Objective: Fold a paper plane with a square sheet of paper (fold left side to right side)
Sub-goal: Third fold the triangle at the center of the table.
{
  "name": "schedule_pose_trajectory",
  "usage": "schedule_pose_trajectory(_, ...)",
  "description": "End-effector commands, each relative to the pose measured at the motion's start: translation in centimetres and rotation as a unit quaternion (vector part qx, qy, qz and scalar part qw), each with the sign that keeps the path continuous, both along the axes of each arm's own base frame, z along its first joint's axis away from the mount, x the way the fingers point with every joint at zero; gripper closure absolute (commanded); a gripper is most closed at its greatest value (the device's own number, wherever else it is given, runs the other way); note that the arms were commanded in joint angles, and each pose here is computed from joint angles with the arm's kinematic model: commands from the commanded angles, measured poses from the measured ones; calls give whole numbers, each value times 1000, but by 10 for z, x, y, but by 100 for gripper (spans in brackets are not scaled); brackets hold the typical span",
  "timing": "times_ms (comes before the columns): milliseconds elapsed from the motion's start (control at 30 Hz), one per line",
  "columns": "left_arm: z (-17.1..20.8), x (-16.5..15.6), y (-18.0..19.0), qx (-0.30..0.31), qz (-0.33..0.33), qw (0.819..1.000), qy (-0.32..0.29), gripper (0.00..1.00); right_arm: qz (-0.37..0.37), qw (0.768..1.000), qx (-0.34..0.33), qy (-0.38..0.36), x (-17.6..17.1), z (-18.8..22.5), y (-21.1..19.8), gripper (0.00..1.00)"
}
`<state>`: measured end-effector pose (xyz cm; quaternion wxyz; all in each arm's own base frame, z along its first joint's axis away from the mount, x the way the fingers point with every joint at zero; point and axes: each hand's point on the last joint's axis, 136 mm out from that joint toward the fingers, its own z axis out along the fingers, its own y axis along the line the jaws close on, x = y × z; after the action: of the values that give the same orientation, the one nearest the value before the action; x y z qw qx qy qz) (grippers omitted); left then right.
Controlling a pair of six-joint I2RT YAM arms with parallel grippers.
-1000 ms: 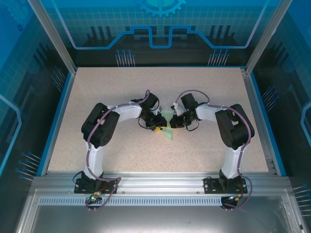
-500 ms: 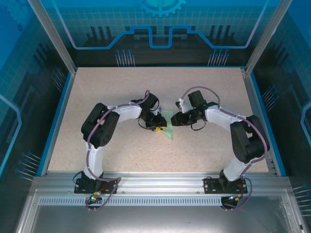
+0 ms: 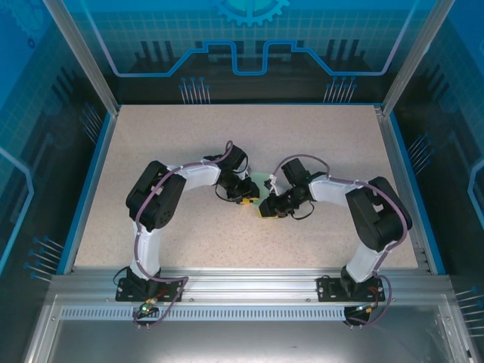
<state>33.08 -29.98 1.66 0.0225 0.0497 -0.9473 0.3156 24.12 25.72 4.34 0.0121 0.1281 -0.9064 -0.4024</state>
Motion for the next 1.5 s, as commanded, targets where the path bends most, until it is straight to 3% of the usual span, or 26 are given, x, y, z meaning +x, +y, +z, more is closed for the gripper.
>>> schedule_pose_trajectory(0,-37,-26,19,66,0,997,42,69,-1,1000,-12,1,7,-2,6,75)
schedule_pose_trajectory(600,-36,-25,21,73,-2,997,39,69,-7,995,-83,58,-9,-38,-12,77)
schedule_pose_trajectory(833,-36,-24,21,75,-3,996,38,69,3,996,-57,68,-22,-27,-12,78)
schedule_pose_trajectory(1133,-35,-23,20,73,-3,997,37,70,-36,998,35,28,12,26,0,82)
schedule_pose_trajectory(1467,-34,-22,19,71,-2,997,35,70,-53,997,-18,54,21,-11,5,92)
